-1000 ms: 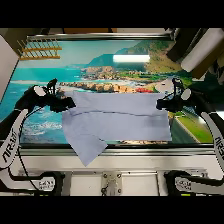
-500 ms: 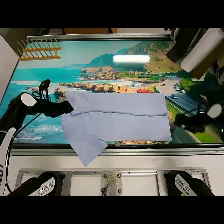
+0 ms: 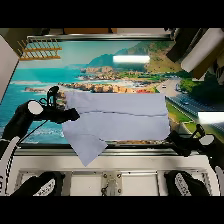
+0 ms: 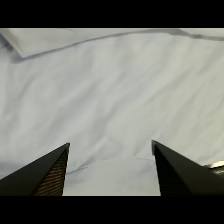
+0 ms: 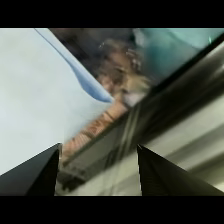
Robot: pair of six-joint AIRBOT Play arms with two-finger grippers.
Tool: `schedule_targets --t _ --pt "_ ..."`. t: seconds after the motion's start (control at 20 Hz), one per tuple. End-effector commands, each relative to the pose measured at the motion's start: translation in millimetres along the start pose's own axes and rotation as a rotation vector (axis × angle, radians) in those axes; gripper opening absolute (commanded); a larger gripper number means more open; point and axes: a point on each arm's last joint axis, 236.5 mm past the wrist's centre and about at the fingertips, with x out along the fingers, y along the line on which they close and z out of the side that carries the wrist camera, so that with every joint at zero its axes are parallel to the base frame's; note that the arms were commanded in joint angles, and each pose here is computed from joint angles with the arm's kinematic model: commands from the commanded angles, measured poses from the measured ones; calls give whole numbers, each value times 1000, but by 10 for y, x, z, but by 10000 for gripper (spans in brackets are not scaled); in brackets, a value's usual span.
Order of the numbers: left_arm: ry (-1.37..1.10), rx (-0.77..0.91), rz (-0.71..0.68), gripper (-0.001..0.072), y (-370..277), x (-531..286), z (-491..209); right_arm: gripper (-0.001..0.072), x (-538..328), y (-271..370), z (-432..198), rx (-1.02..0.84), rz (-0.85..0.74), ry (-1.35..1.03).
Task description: Fold the clothes and pants, and hang the long-sleeved shirts on hangers.
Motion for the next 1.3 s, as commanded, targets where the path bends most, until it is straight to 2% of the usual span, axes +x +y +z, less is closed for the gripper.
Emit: schedule_targets --t 0.0,0.3,0.35,0.4,0.45,0.6,0.75,0.9,1.0,1.25 --pt "4 2 -3 539 -14 14 -13 511 82 171 139 -6 62 -98" --pt "-3 2 -3 539 -12 15 3 507 268 303 160 -41 68 -107" --pt "-3 2 -2 540 -12 15 2 384 287 330 149 -58 67 -105" --pt "-3 2 -2 539 -11 14 2 157 287 361 143 -83 69 -105" --pt "5 4 5 539 7 11 -15 30 274 391 147 -106 72 -106" --pt "52 -93 114 540 331 -119 -204 13 204 452 120 -178 70 -81" --pt "97 -213 196 540 707 -186 -687 12 152 501 130 -210 81 -89" --pt "150 -335 179 540 835 -38 -1195 12 150 505 129 -209 83 -89" --pt "175 -389 109 539 715 129 -1389 12 150 507 129 -208 84 -89" --pt "271 -320 59 540 419 452 -1608 13 149 508 128 -207 84 -88"
